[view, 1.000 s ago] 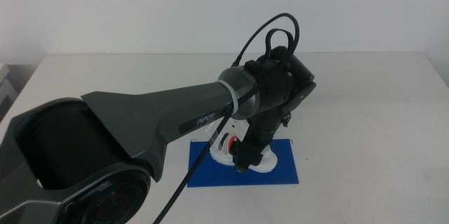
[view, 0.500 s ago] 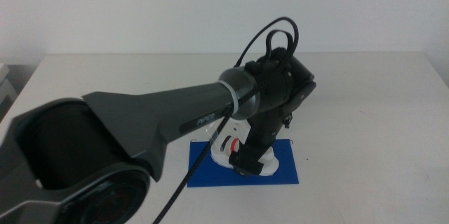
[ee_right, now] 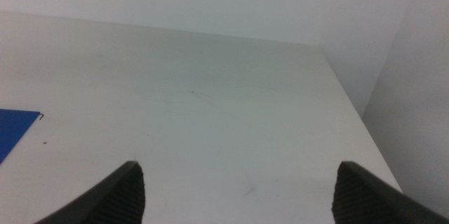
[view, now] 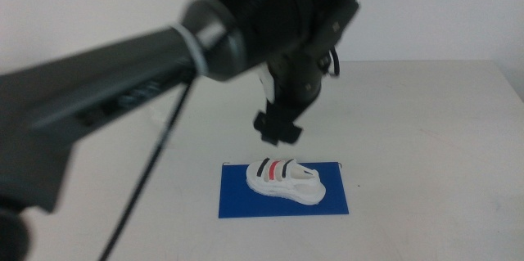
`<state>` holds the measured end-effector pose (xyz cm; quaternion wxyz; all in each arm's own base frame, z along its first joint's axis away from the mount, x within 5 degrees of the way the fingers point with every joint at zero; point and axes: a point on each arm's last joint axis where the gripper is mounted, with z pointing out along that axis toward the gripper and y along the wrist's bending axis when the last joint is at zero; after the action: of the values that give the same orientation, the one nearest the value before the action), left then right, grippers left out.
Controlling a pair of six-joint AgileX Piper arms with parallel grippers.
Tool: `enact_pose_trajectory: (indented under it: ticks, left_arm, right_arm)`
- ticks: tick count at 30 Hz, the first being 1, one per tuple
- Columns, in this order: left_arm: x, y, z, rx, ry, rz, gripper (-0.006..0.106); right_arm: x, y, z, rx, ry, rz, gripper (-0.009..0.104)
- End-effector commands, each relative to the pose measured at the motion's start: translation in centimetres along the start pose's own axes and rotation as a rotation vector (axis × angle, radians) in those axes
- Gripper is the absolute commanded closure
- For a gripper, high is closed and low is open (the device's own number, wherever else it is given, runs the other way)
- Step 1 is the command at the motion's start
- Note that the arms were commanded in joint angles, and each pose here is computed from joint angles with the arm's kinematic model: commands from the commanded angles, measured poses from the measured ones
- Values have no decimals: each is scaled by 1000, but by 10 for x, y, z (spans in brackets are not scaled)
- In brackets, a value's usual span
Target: Use one arm to grab the shoe from the table and place it on the mat.
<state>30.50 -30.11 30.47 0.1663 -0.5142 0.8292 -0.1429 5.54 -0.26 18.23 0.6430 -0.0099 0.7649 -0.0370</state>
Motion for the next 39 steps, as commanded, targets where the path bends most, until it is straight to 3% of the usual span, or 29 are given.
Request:
enact_pose_trajectory:
  ticks: [1, 4, 6, 11, 14, 16, 19, 24, 28, 35, 39]
  left_arm:
    - [-23, 1, -52, 62, -45, 0, 7]
    - [-29, 3, -68, 95, -50, 124, 7]
    - [-35, 3, -78, 121, -87, 290, 7]
    - [-54, 3, -106, 125, -269, 1022, 7]
    - [-59, 7, -120, 106, -312, 1374, 7]
    - [-63, 8, -128, 98, -342, 1505, 7]
    - [-72, 12, -142, 97, -403, 1536, 7]
    - [-102, 27, -161, 122, -452, 1445, 7]
    - [-133, 55, -171, 210, -487, 1375, 7]
    - [-179, 124, -177, 444, -610, 1231, 7]
    - [-193, 163, -154, 495, -673, 1209, 7]
  right_arm:
    - [-5, 0, 0, 7, -65, -18, 17]
    - [-5, 0, 0, 7, -65, -18, 17]
    - [-5, 0, 0, 7, -65, -18, 17]
    - [-5, 0, 0, 7, -65, -18, 17]
    - [-5, 0, 0, 7, -65, -18, 17]
    - [-5, 0, 0, 7, -65, -18, 17]
    - [-5, 0, 0, 7, -65, -18, 17]
    - [-5, 0, 0, 7, -65, -18, 17]
    - [-5, 0, 0, 7, -65, -18, 17]
    - [-5, 0, 0, 7, -65, -18, 17]
    - [-5, 0, 0, 7, -65, -18, 17]
